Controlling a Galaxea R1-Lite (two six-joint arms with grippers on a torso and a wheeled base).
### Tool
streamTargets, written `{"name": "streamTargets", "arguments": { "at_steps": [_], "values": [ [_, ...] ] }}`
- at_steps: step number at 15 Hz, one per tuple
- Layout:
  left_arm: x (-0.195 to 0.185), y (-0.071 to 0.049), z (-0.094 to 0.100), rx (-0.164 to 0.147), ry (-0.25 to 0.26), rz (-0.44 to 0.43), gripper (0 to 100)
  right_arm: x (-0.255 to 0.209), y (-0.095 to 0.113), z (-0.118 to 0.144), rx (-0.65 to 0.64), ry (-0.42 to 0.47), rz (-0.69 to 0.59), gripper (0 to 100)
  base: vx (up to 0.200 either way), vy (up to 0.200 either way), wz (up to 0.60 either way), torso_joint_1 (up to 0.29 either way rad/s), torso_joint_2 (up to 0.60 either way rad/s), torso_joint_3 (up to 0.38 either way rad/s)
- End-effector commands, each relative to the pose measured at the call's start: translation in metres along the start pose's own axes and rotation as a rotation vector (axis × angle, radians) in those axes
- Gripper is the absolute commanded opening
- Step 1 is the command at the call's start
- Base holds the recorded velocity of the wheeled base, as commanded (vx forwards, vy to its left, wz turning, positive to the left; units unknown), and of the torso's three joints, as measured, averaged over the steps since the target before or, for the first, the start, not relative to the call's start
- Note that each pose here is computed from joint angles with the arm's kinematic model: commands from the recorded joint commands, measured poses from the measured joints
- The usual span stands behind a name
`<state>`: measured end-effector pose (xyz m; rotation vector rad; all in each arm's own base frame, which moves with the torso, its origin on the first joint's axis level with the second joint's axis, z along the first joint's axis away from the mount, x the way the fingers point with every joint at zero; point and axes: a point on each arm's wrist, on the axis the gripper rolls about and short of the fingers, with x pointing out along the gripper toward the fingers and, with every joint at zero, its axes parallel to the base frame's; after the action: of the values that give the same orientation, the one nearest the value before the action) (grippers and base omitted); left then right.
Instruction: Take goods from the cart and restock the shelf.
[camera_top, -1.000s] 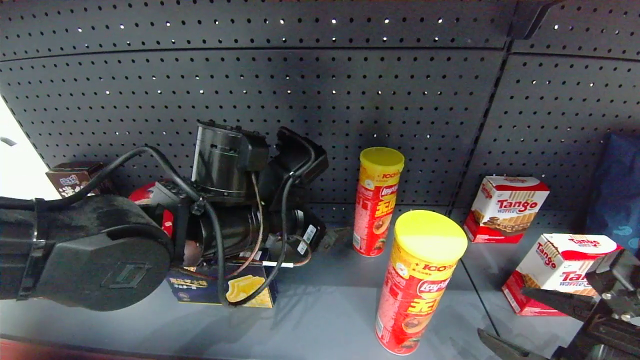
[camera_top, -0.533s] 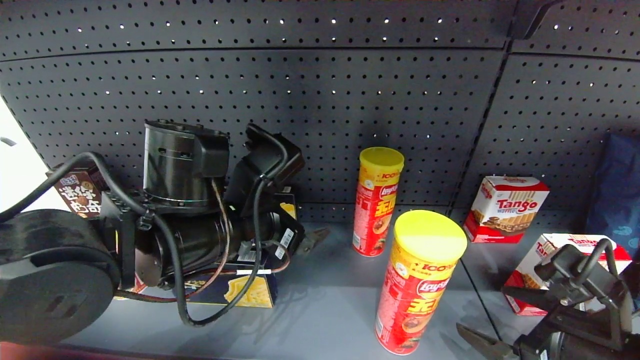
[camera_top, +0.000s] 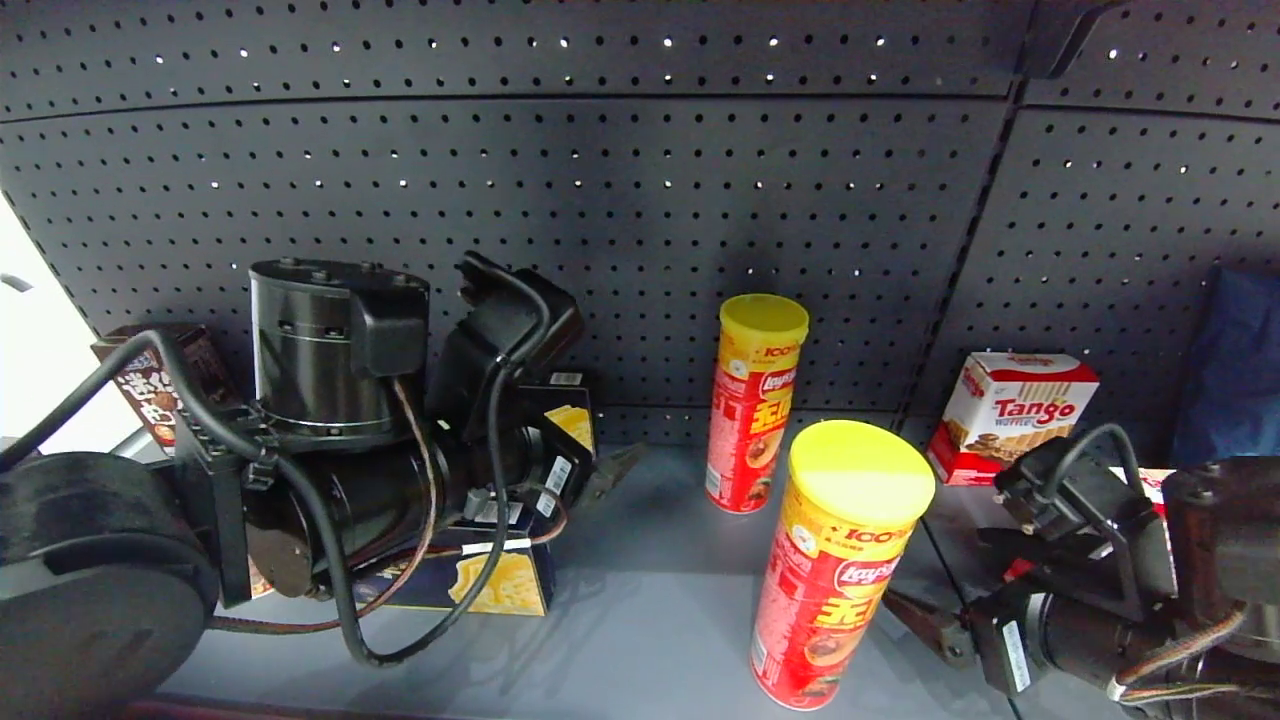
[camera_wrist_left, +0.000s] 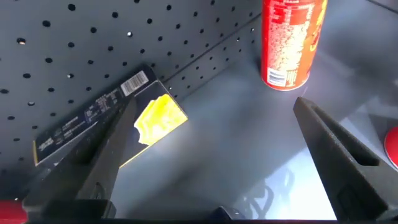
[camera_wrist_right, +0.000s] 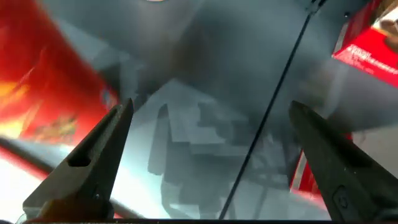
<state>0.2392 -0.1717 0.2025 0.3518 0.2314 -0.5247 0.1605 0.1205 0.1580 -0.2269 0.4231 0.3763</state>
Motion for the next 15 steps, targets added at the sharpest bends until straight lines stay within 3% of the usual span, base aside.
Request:
{"name": "streamTargets", "arguments": {
  "at_steps": [1, 15],
  "values": [
    [-0.001, -0.001, -0.006, 0.002, 0.016, -0.001, 100, 0.010, 0.001, 0.002, -0.004, 0.021, -0.006, 100, 0.000, 0.000, 0.00, 0.000, 0.00, 0.000],
    [0.002, 0.003, -0.007, -0.003, 0.018, 0.010, 100, 0.009, 0.018, -0.001, -0.056, 0.025, 0.095, 100, 0.000, 0.000, 0.00, 0.000, 0.00, 0.000]
  ]
}}
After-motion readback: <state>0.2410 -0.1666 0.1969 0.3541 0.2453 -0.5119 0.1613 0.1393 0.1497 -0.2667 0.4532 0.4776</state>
